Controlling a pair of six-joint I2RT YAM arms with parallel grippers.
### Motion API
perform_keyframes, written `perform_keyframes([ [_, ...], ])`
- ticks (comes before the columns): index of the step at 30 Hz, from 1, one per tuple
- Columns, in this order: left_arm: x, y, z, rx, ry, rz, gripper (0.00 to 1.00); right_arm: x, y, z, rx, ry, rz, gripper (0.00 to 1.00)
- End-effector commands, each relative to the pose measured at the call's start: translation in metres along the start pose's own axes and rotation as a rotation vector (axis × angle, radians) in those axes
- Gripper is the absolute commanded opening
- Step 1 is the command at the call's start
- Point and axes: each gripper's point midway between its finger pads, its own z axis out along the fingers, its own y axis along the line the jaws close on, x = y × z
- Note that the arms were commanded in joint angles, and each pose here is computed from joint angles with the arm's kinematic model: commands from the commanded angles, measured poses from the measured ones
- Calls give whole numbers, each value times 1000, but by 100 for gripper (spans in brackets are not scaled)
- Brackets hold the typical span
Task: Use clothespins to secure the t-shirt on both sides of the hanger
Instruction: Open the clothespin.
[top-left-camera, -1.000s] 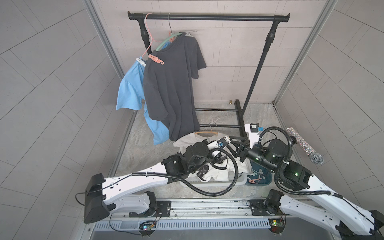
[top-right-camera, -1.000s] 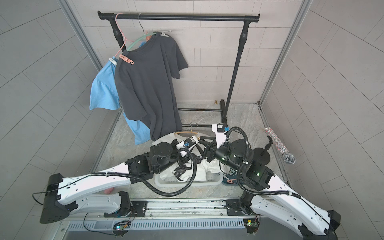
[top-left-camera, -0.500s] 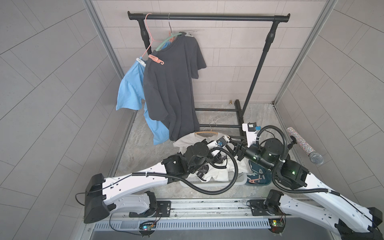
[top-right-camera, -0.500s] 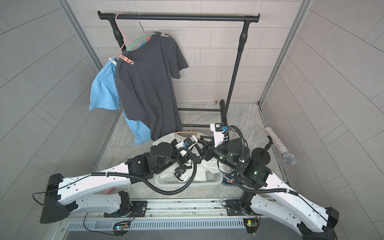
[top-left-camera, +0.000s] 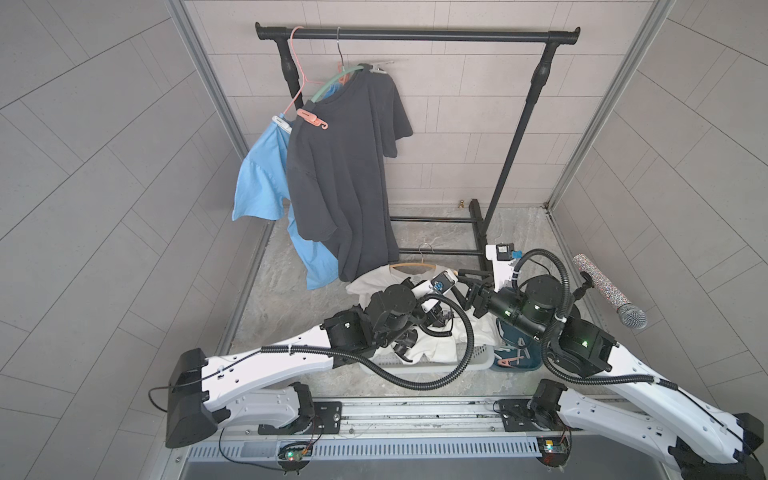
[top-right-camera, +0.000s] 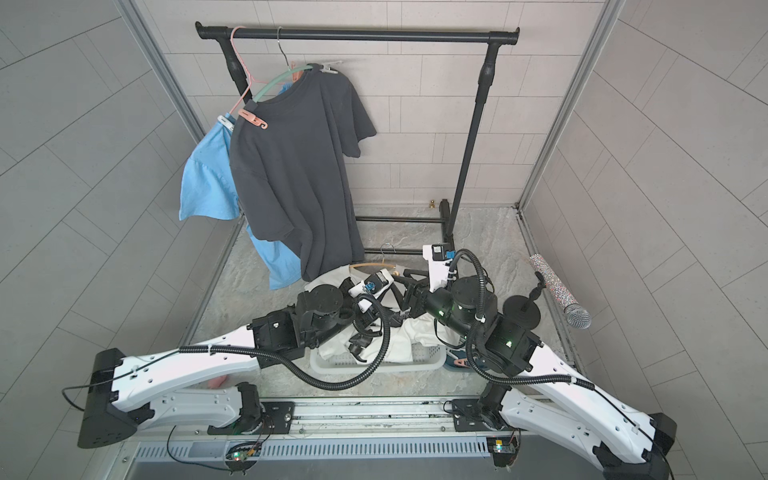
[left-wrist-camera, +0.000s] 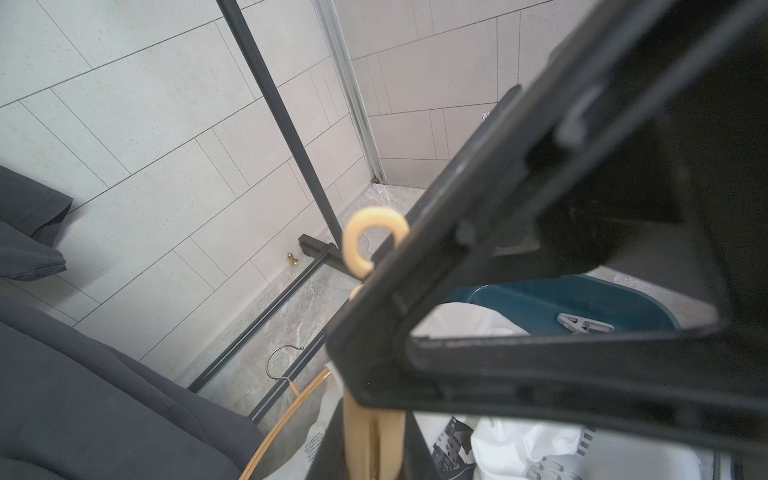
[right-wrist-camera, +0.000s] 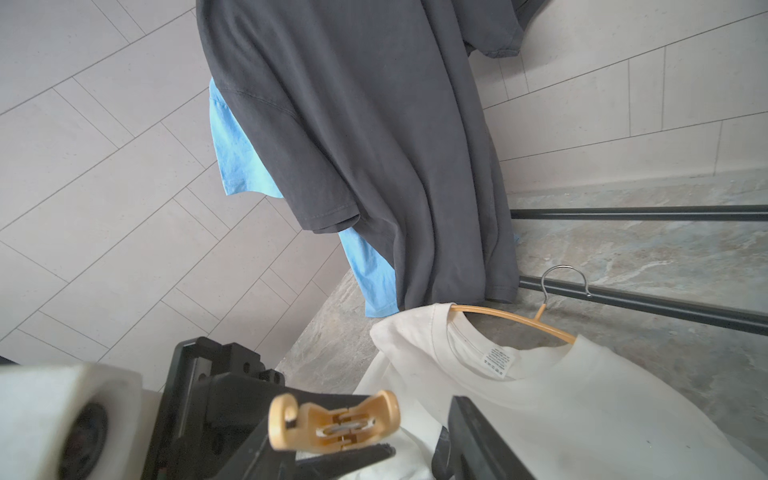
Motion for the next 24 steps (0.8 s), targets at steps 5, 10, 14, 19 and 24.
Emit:
perform_keyframes([
  [5,-18,4,-6,-4,-56,-34,0,-6,13,5,-72,-23,58,39],
  [10,-19,4,-8,2,-58,-39,0,-9,10,3,-49,-36,38,18],
  [14,-16,3,-9,13,-28,-47,35,-8,2,0,7,-17,-36,10],
  [19,-16,10,-17,0,-13,-75,61,-16,-22,-6,168,-6,-232,0],
  [24,-4,28,-28,15,3,-138,65,-22,-51,2,267,17,-454,0],
])
